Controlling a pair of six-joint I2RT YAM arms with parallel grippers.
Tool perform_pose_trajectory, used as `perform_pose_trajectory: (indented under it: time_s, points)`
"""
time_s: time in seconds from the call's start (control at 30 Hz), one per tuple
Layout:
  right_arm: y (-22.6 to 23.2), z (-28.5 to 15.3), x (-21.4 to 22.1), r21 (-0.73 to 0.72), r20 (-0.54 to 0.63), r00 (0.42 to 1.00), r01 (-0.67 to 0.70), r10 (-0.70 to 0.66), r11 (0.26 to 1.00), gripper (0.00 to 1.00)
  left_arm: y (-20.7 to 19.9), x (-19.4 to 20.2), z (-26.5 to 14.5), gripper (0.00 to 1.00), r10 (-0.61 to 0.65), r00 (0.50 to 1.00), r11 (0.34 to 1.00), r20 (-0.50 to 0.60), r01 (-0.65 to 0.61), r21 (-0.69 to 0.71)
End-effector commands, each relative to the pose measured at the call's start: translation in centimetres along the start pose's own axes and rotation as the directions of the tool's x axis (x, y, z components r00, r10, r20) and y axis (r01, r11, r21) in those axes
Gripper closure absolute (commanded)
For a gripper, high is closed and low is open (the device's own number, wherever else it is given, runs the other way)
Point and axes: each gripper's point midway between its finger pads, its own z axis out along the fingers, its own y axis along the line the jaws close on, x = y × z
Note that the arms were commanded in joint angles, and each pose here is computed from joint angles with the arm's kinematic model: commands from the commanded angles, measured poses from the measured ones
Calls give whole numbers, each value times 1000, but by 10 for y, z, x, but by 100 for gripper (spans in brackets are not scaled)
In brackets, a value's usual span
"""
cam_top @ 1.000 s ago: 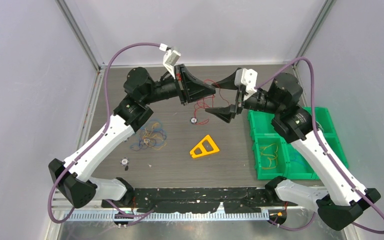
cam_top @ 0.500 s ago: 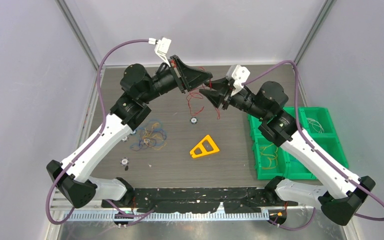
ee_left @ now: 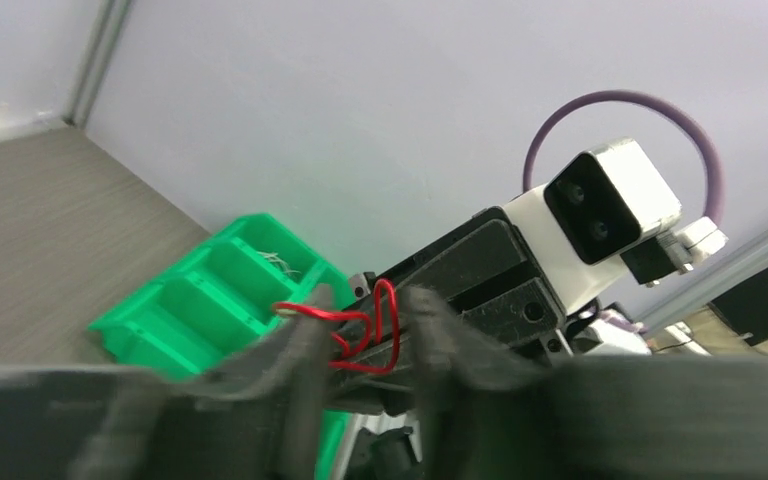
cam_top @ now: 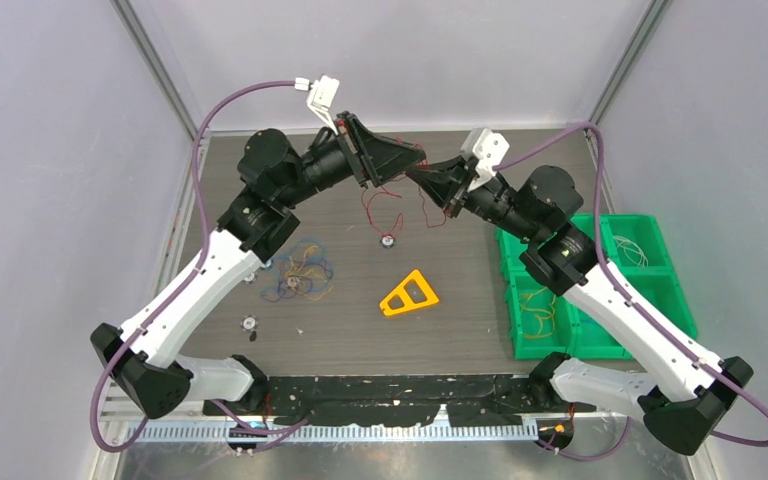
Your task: Untangle the cables
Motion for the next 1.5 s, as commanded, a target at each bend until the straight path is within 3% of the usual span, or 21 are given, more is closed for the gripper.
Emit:
perform_pose_trajectory:
  time_s: [0.0,0.13,0.2,0.3,0.4,0.67,0.73,0.87,0.97,1.0,1.13,1.17,1.3,1.33,1.37,1.47]
  points:
    - [-2,-17,-24,7,52,999,-5,5,1000,95,-11,-14,-18,47,73,997,997,30,-74,35]
    - [-33,-35,-8,78,-1,997,-76,77,994,95,-12,-11,-35,10,164,986,984,14,-165,73]
    - [-44,-45,-4,81,-8,992,-129,130,988,95,-6,-4,-44,1,231,973,970,-2,-231,74]
    - [-52,-56,-12,61,14,977,-212,211,975,95,15,6,-58,0,358,934,934,-21,-357,29]
    - [-43,-61,-27,-16,32,975,-218,218,976,95,35,23,-62,0,476,872,879,-116,-476,33]
    - [-21,-61,-38,-136,29,949,-306,313,942,95,35,33,-26,1,565,812,825,-146,-554,108]
    - [-20,-58,-45,-153,49,935,-339,350,928,94,36,50,-14,16,557,808,831,-195,-539,137]
    - [-25,-53,-68,-155,108,900,-405,423,901,95,31,104,1,63,523,799,850,-295,-464,251]
    - [-31,-52,-83,-141,159,879,-430,449,892,94,42,133,6,96,493,792,869,-360,-429,245]
    - [-32,-52,-86,-142,165,865,-454,473,880,94,46,137,8,100,483,793,875,-371,-423,234]
    - [-44,-55,-87,-97,200,830,-512,521,853,95,52,136,11,100,489,792,872,-366,-441,212]
    - [-50,-57,-86,-77,210,828,-516,520,853,94,50,132,10,97,503,788,864,-356,-457,211]
    - [-70,-67,-73,3,209,831,-528,516,849,95,45,107,-3,22,538,782,842,-313,-515,160]
    - [-79,-72,-68,31,205,838,-522,506,852,95,44,101,-9,10,541,783,840,-306,-524,144]
    - [-83,-76,-65,47,200,841,-520,502,853,94,44,93,-14,2,544,785,837,-298,-531,130]
    - [-111,-100,-47,157,167,875,-478,454,864,95,44,73,-37,0,540,799,840,-266,-534,98]
